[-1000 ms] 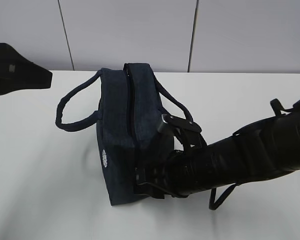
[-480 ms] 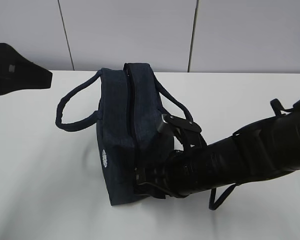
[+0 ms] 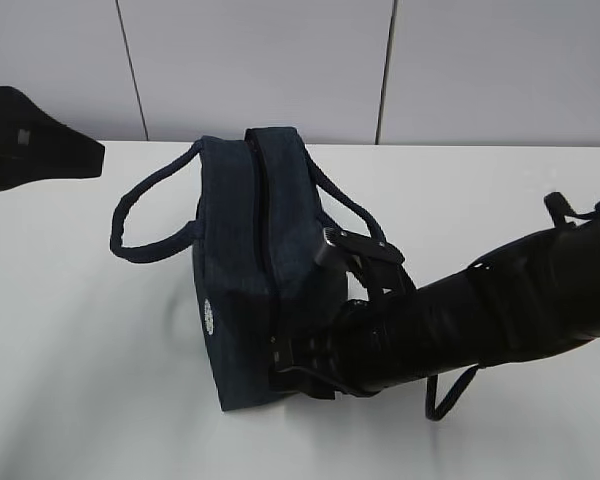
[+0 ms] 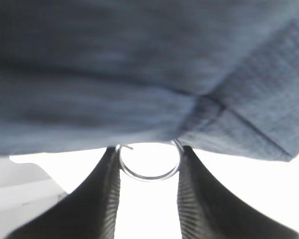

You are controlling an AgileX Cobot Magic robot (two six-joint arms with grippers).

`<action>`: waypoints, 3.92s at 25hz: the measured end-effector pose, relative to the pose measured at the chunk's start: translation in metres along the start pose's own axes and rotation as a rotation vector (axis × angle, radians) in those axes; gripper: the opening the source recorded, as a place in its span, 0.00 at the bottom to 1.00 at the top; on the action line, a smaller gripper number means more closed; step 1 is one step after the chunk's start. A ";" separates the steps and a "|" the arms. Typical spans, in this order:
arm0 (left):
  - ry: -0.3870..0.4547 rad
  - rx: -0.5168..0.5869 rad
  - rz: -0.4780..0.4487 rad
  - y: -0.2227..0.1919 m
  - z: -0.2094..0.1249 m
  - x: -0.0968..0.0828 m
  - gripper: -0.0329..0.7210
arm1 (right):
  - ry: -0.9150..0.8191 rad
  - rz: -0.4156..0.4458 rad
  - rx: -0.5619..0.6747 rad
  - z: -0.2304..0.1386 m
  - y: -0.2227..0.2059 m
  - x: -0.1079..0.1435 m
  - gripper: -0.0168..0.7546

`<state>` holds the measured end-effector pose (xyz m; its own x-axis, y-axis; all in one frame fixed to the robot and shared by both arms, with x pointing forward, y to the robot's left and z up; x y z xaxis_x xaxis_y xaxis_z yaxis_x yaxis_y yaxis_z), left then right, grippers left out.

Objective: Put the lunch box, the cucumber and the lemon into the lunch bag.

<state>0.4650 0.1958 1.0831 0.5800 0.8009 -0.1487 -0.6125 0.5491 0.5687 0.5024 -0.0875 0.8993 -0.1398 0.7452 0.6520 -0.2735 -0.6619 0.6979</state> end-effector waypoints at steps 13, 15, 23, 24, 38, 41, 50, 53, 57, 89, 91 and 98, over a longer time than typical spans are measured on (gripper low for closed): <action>0.000 0.003 -0.002 0.000 0.000 0.000 0.52 | 0.055 0.023 0.150 -0.014 0.018 0.013 0.31; 0.000 0.003 -0.002 0.000 0.000 0.000 0.52 | 0.065 0.033 0.154 -0.014 0.021 0.016 0.31; 0.006 0.037 -0.019 -0.005 -0.004 0.000 0.52 | 0.127 0.081 0.122 -0.012 0.046 0.035 0.31; 0.008 0.045 -0.021 -0.007 -0.005 0.000 0.52 | 0.137 0.082 0.117 -0.012 0.049 0.037 0.31; -0.025 0.136 -0.075 -0.020 -0.022 -0.007 0.52 | 0.176 0.092 0.089 -0.012 0.064 0.045 0.31; -0.042 0.174 -0.120 -0.027 -0.039 -0.019 0.52 | 0.176 0.091 0.088 -0.011 0.064 0.045 0.31; -0.124 0.191 -0.221 -0.039 -0.063 -0.051 0.52 | 0.177 0.067 0.057 -0.009 0.063 0.043 0.31; -0.124 0.230 -0.220 -0.047 -0.072 -0.050 0.54 | 0.175 0.062 0.049 -0.008 0.063 0.043 0.31; -0.130 0.301 -0.226 -0.059 -0.087 -0.047 0.57 | 0.171 0.058 0.039 -0.007 0.063 0.042 0.31; -0.169 0.262 -0.035 -0.122 -0.108 -0.057 0.30 | 0.144 0.104 -0.004 0.005 0.066 0.055 0.31; -0.158 0.262 -0.036 -0.122 -0.108 -0.057 0.14 | 0.134 0.116 0.002 0.004 0.066 0.056 0.31; -0.132 0.262 -0.036 -0.122 -0.108 -0.058 0.04 | 0.118 0.138 0.011 0.003 0.067 0.059 0.31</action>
<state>0.4479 0.1084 0.9348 0.6741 0.7347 -0.0762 -0.4404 0.4826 0.7571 0.4789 -0.0885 0.9854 -0.2858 0.6514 0.7029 -0.2333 -0.7587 0.6083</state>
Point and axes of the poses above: a point on each arm's last joint axis where the gripper is mounted, y pointing back along that axis away from the gripper, x along the wrist's bending axis when the last joint is at zero, z = x × y, the point moved 1 cm from there along -y, pointing out along that axis toward the gripper, and after that the axes turned 11 degrees about -y, right-handed, at the moved point
